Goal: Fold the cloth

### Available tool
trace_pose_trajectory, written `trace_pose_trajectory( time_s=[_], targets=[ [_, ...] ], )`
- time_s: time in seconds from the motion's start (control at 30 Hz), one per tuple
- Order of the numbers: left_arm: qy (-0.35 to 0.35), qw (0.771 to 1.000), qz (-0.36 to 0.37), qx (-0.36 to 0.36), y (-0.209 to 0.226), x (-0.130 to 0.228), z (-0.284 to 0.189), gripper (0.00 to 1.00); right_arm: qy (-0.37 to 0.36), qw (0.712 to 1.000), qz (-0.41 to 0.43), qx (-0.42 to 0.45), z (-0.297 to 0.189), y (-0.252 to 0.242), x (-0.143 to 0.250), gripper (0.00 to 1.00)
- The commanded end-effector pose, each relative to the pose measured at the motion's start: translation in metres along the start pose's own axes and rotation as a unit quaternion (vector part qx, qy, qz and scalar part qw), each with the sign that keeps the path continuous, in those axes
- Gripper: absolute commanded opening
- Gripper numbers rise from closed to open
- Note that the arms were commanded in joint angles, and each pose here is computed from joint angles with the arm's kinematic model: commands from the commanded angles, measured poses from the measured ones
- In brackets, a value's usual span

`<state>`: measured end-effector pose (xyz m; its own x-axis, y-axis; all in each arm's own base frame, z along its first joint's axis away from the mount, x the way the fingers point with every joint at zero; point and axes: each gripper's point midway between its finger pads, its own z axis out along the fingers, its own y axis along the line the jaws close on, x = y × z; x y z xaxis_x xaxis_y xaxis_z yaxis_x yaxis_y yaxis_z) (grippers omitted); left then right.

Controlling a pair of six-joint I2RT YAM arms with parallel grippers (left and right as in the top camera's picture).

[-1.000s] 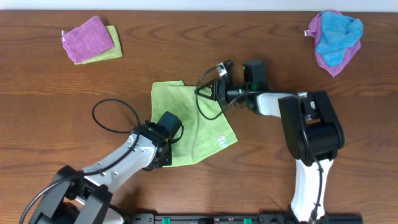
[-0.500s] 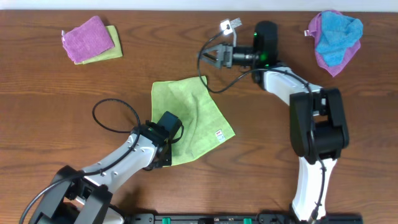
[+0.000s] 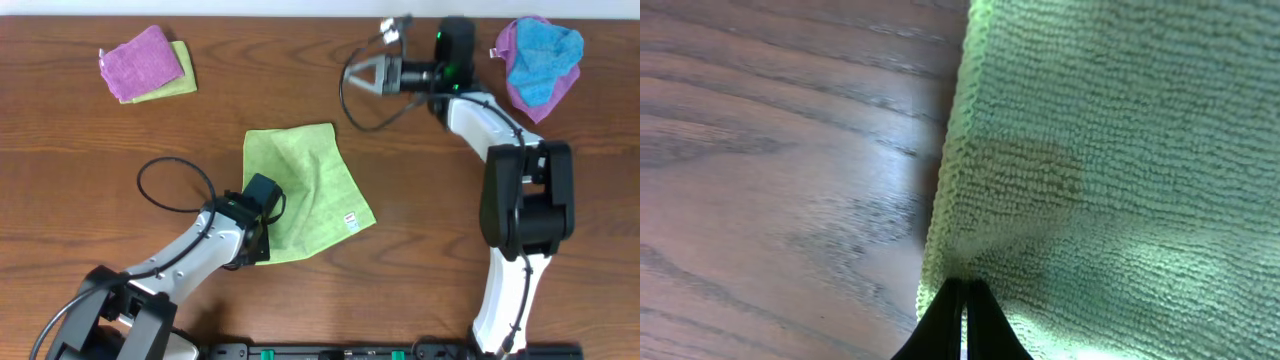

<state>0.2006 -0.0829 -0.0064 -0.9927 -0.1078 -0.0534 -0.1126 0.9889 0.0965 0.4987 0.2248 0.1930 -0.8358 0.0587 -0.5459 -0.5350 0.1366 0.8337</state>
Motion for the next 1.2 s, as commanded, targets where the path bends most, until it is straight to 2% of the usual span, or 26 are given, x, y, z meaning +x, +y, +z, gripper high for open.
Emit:
trace_pose_trajectory(
  time_s=[0.0, 0.07, 0.17, 0.27, 0.4, 0.47, 0.7, 0.87, 1.17],
  targets=[
    [0.002, 1.0, -0.001, -0.008, 0.004, -0.002, 0.002, 0.06, -0.063, 0.996, -0.018, 0.067, -0.032, -0.011, -0.042, 0.26],
    [0.005, 1.0, -0.001, -0.005, 0.003, 0.0, 0.002, 0.06, -0.077, 0.986, 0.008, 0.146, -0.057, -0.044, -0.041, 0.26],
    [0.007, 1.0, -0.001, -0.002, 0.002, 0.0, 0.002, 0.06, -0.038, 0.966, 0.029, 0.256, -0.077, -0.078, -0.015, 0.25],
    [0.007, 1.0, 0.001, -0.002, 0.002, 0.0, 0.002, 0.06, 0.022, 0.957, 0.021, 0.288, -0.069, -0.074, 0.005, 0.22],
    [0.01, 1.0, 0.0, 0.002, 0.001, 0.001, 0.002, 0.06, 0.146, 0.925, -0.021, 0.351, -0.05, -0.049, 0.043, 0.03],
    [0.011, 1.0, -0.001, 0.009, -0.002, 0.001, 0.002, 0.06, 0.19, 0.907, -0.043, 0.373, -0.043, -0.036, 0.057, 0.01],
    [-0.001, 1.0, -0.013, 0.016, -0.006, -0.005, 0.002, 0.06, 0.271, 0.869, -0.068, 0.408, -0.033, -0.012, 0.091, 0.02],
    [-0.001, 1.0, -0.013, 0.016, -0.006, -0.005, 0.002, 0.06, 0.292, 0.863, -0.054, 0.409, -0.036, -0.013, 0.115, 0.02],
    [-0.001, 1.0, -0.013, 0.016, -0.006, -0.005, 0.002, 0.06, 0.271, 0.87, -0.066, 0.407, -0.052, -0.006, 0.17, 0.02]
  ],
)
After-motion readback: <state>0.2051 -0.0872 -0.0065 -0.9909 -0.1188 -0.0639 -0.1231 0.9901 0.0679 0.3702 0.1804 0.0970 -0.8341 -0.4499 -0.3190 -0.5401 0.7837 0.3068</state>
